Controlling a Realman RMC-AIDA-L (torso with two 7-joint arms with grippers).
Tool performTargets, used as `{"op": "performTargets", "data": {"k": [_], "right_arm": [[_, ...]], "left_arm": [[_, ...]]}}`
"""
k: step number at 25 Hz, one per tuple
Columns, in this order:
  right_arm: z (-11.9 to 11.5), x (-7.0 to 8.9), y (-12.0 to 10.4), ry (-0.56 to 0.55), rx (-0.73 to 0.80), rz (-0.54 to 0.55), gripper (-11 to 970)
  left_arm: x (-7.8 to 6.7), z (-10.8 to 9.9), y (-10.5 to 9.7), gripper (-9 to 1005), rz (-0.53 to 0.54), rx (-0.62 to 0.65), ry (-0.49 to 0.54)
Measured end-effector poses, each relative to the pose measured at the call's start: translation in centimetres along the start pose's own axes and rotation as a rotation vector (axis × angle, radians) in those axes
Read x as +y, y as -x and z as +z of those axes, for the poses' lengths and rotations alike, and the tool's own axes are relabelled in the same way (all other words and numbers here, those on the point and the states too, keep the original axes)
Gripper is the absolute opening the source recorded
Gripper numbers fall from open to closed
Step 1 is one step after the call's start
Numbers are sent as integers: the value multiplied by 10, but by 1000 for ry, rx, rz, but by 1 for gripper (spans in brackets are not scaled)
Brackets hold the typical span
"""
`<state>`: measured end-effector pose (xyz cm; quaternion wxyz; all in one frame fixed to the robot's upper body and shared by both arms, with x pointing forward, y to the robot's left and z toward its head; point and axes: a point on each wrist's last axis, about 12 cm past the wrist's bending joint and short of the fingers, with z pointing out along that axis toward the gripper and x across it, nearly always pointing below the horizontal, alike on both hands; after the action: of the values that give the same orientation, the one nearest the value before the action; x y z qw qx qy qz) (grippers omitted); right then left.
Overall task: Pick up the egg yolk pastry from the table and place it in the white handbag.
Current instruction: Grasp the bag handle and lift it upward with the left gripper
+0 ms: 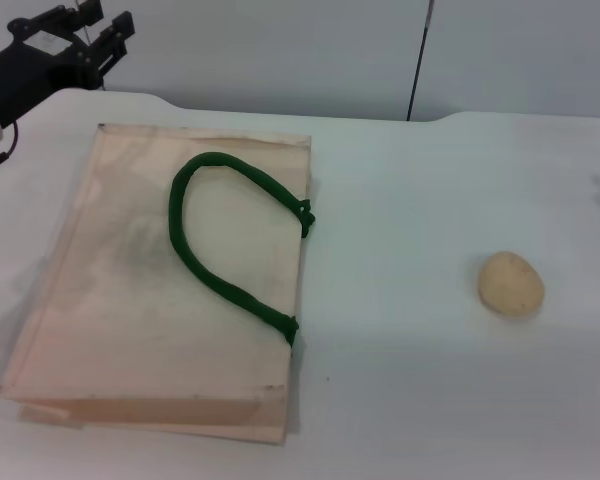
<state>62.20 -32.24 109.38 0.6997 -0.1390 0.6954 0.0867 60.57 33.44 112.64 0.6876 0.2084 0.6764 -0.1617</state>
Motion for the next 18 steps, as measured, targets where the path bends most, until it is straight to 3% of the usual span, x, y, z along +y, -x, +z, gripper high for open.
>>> {"op": "performTargets", "data": {"k": [18], "right_arm": [[1, 3, -2, 12, 10, 3, 744]], "left_arm": [[-1, 6, 3, 430, 12, -1, -16]]}}
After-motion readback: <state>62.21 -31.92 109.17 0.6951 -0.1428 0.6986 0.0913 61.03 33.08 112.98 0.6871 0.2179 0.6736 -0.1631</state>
